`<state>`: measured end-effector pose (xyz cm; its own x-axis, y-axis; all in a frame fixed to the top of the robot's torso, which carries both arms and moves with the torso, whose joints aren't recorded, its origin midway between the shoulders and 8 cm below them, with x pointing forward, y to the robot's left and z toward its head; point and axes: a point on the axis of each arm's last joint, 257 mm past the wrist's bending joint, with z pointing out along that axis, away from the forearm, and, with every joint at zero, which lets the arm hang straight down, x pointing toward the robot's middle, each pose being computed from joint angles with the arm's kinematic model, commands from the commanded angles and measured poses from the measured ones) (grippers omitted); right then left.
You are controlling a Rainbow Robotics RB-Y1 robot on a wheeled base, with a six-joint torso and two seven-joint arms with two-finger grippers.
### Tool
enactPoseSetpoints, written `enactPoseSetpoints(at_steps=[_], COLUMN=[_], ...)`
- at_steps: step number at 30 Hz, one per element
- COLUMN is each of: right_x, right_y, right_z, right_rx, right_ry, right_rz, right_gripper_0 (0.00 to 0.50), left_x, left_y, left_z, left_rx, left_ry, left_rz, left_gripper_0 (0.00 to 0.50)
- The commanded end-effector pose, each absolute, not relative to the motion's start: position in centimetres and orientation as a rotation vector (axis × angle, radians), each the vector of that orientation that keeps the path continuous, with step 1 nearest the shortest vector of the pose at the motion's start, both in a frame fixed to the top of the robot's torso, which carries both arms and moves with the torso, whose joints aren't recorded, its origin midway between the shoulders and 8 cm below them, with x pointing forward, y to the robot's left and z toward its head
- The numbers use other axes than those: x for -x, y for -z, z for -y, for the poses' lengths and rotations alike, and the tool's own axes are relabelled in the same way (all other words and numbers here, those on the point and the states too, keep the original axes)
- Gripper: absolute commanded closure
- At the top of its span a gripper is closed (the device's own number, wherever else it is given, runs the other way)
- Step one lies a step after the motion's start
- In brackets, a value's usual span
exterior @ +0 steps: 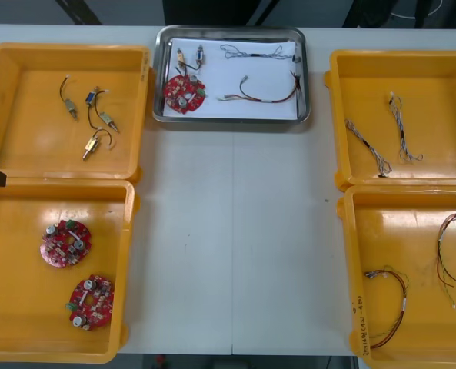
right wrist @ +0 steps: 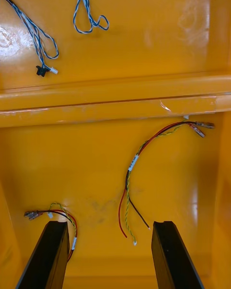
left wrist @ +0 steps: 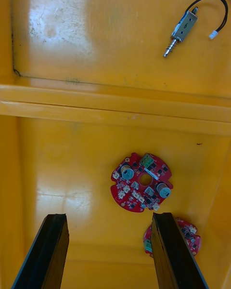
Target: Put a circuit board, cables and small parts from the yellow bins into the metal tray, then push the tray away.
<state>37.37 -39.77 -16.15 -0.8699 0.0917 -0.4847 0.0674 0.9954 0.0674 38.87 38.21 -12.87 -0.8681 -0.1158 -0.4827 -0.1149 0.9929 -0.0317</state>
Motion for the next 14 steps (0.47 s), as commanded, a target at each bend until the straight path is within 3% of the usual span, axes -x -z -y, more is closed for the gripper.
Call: enactPoseSetpoints(at_steps=[1, 14], right_x=[-36.86, -36.86], right_y=[14.95, 14.95], right_z=[41.13, 41.13], right_rx=[-0.133, -0.133], right_ry=[-0.002, -0.002], right_rz=[-2.613, -2.613], right_gripper_0=[0.0, 0.0], left_x=[-38.67, -38.67], left_y=[12.67, 12.67], left_z=[-38.87, -38.87], left_rx=[0.117, 0.117], left_ry=[-0.019, -0.019], left_rz=[-2.625, -2.625], left_gripper_0=[0.0, 0.0])
